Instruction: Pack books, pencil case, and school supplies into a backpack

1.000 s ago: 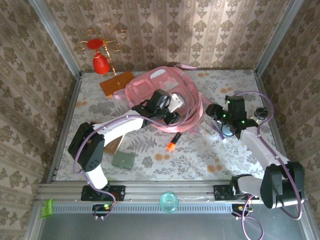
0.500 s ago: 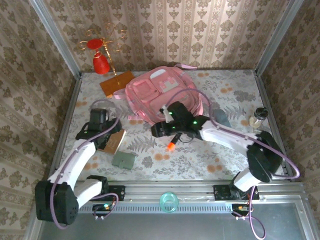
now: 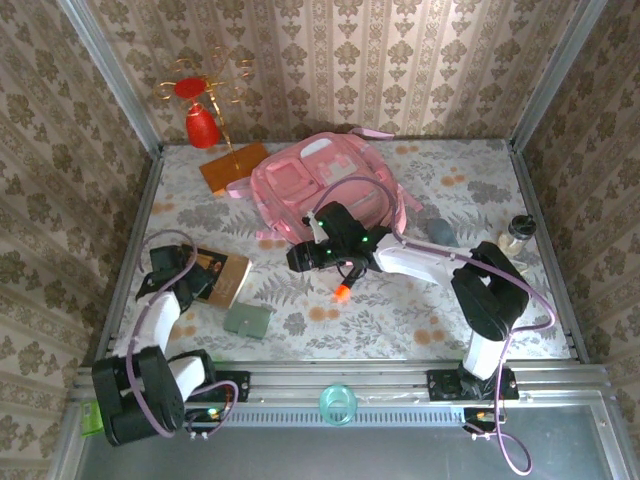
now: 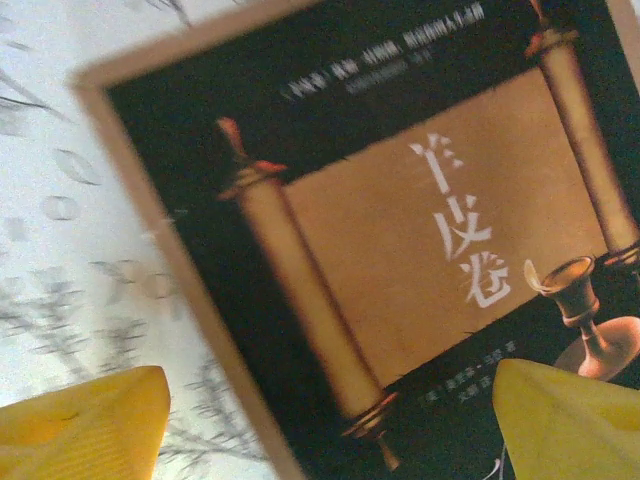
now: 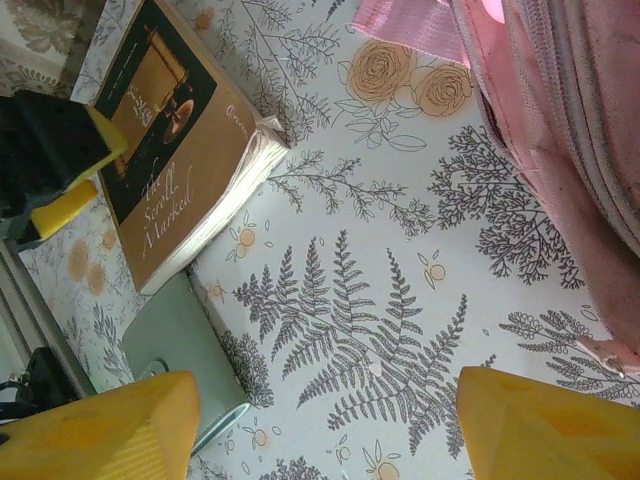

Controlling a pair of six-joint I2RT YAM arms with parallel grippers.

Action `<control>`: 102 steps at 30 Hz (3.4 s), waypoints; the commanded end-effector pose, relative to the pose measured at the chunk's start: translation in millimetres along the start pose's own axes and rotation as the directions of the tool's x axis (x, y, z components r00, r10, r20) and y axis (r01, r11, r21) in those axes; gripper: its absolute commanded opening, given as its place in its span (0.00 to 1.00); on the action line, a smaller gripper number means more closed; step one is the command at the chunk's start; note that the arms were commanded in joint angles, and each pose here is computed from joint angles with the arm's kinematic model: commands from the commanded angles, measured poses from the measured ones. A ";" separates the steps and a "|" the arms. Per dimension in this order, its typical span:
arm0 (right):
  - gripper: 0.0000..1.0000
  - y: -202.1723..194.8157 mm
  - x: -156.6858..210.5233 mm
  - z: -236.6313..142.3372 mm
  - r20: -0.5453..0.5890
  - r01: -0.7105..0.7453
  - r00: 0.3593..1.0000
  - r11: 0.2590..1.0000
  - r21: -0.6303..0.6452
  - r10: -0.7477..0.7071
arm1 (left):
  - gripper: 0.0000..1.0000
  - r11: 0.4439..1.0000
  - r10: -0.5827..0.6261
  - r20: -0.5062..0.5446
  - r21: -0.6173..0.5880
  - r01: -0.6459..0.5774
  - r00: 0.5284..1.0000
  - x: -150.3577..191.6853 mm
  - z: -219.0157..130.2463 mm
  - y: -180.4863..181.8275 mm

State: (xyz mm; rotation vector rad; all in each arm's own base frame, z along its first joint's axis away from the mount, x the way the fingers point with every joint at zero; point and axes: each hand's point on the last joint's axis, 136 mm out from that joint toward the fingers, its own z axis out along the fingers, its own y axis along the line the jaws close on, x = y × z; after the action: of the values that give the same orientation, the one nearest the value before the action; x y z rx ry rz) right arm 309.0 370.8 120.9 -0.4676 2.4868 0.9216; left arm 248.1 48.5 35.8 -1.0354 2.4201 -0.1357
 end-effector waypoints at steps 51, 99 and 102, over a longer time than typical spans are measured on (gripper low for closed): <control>0.65 -28.3 -24.8 134.2 -0.165 0.203 0.971 0.959 0.198 -0.171 | 0.56 0.885 0.324 -0.090 0.382 -0.268 0.942 39.7 31.6 -134.6; 0.00 152.4 -149.0 -128.3 0.285 0.030 0.945 0.827 -0.561 0.160 | 0.96 0.212 0.122 0.032 0.976 -0.058 0.992 -29.1 -220.6 -249.3; 0.00 143.8 -147.0 -130.0 0.286 0.014 0.942 0.829 -0.559 0.177 | 0.85 0.183 0.135 0.042 0.981 -0.066 0.990 -29.7 -228.0 -257.5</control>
State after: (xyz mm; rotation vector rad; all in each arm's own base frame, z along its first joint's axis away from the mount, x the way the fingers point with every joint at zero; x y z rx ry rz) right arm 343.5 415.9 322.3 -0.3006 2.0475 1.5494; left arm 329.0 -122.3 275.3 -0.3422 1.8157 -1.4415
